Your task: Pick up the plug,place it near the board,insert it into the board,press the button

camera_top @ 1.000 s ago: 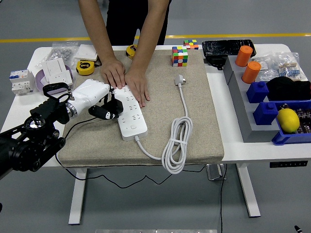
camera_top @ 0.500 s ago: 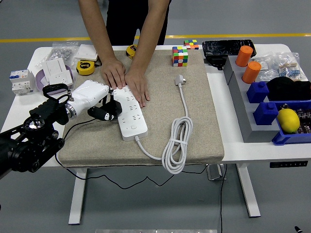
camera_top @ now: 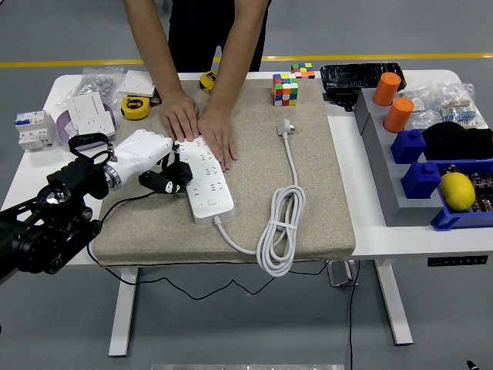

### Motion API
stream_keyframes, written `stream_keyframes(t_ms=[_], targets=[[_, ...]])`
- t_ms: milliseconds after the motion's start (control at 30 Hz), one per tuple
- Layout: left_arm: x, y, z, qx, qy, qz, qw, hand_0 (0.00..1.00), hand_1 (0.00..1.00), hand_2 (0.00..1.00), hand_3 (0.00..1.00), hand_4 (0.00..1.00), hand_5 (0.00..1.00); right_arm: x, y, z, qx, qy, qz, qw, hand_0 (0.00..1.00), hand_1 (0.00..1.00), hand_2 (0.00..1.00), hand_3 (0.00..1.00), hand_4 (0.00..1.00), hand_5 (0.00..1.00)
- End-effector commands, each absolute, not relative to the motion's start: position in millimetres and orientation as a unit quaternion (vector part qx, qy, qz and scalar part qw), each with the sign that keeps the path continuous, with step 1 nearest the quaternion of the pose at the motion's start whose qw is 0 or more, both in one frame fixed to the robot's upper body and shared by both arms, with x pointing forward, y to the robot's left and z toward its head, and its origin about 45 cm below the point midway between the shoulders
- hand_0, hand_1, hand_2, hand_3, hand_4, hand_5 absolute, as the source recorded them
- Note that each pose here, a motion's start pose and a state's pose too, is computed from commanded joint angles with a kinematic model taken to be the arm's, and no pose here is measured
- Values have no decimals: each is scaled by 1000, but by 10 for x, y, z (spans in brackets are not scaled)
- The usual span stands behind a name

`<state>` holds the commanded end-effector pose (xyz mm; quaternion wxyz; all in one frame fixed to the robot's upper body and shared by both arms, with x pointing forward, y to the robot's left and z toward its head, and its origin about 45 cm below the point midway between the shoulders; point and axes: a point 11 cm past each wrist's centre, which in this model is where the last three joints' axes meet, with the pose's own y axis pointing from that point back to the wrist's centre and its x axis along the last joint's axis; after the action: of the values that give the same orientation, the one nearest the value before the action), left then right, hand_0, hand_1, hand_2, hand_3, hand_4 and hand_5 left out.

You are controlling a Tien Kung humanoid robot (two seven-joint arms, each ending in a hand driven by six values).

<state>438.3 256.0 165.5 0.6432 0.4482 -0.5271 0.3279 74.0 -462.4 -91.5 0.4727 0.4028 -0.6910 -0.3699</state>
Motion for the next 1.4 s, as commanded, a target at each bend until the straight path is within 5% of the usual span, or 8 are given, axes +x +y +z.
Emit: stream_keyframes(t_ms=[33, 600, 633, 800, 833, 1100, 1400], targets=[[4387, 2562, 1663, 448, -527, 328, 643, 617, 751, 699, 704, 998, 441, 744, -4624, -914, 403, -691, -370, 472, 897, 824, 773, 790, 998, 880], [4391, 2576, 1747, 449, -527, 323, 646, 692, 829, 781, 797, 998, 491, 757, -4616, -915, 403, -694, -372, 467, 897, 822, 772, 789, 998, 869], [4383, 2583, 1768, 448, -521, 325, 650, 792, 927, 881, 874, 998, 773, 757, -4614, -916, 402, -694, -372, 466, 897, 822, 772, 789, 998, 867], [4292, 2559, 1910, 393, -454, 396, 695, 792, 927, 881, 874, 998, 773, 730, -4596, -928, 400, -695, -375, 465, 897, 822, 772, 789, 998, 867], [4280, 2550, 1965, 374, -441, 419, 700, 947, 984, 944, 903, 998, 998, 720, -4592, -932, 399, -695, -376, 465, 897, 820, 772, 789, 998, 859], [4061, 2527, 2281, 180, -258, 608, 729, 959, 993, 955, 917, 991, 978, 655, -4558, -957, 395, -693, -382, 466, 893, 819, 772, 788, 998, 853], [3585, 2466, 1861, 193, -144, 604, 760, 952, 952, 919, 902, 984, 998, 644, -4549, -962, 397, -692, -382, 467, 893, 819, 772, 789, 998, 854]])
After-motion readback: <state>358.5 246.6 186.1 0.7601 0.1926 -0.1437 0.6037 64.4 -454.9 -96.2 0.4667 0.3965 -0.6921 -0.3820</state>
